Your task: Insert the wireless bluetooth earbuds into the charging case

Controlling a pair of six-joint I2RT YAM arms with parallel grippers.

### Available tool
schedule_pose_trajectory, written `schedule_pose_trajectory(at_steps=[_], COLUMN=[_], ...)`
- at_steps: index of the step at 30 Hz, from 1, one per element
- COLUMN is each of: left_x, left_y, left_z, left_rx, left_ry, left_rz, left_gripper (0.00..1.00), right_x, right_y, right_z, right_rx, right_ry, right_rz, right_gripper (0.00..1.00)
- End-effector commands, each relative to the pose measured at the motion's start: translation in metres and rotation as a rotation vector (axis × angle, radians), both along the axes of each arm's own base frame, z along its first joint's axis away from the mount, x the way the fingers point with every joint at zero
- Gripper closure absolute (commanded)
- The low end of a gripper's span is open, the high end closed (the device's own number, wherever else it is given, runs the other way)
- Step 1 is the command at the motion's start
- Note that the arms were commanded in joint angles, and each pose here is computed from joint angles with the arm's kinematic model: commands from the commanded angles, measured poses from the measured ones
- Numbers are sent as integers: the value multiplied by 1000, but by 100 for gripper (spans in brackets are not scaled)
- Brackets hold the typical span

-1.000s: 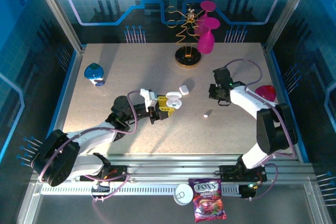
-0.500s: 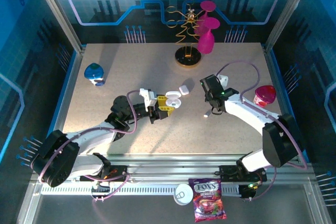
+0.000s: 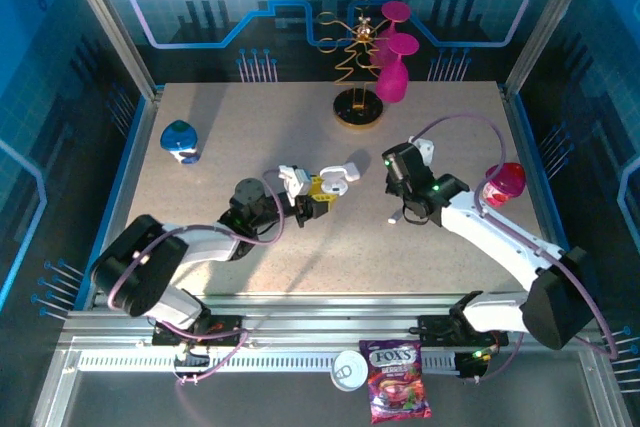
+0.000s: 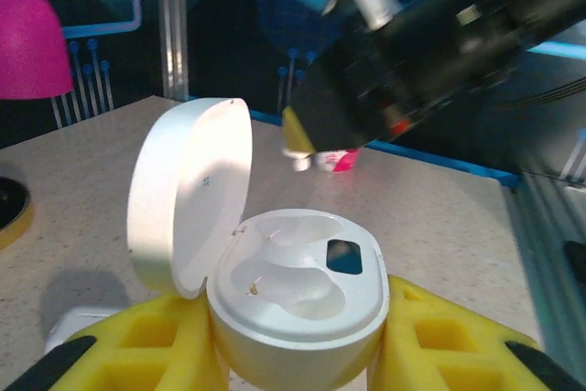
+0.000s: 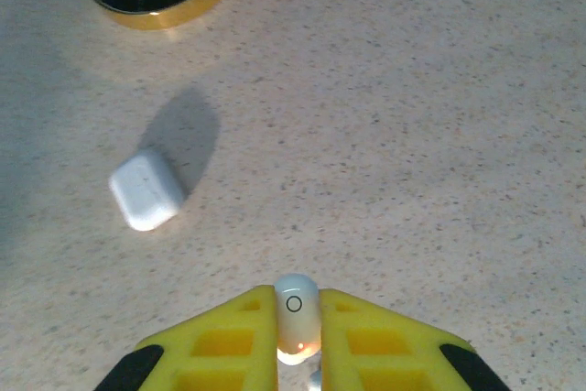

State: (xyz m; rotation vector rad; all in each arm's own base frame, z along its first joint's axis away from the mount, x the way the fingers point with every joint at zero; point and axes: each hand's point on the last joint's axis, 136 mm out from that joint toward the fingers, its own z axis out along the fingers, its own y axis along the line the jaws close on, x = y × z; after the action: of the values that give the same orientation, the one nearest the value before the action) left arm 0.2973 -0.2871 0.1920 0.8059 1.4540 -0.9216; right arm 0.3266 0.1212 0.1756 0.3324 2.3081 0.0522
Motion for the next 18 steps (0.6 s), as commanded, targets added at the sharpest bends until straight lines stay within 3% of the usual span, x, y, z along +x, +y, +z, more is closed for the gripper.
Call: schedule_pose_trajectory(at_steps=[1, 18], left_x=[26, 53], left_y=[0, -41], left_z=[30, 1], left_rx=[-67, 21], left_ry=[-146, -187], left_rz=[86, 136], left_gripper=[79, 80], right_x=[-8, -18], right_y=[14, 93], right_z=[24, 63], right_rx=[65, 209], right_ry=[-31, -100], right_rz=[37, 251], right_gripper=[86, 86])
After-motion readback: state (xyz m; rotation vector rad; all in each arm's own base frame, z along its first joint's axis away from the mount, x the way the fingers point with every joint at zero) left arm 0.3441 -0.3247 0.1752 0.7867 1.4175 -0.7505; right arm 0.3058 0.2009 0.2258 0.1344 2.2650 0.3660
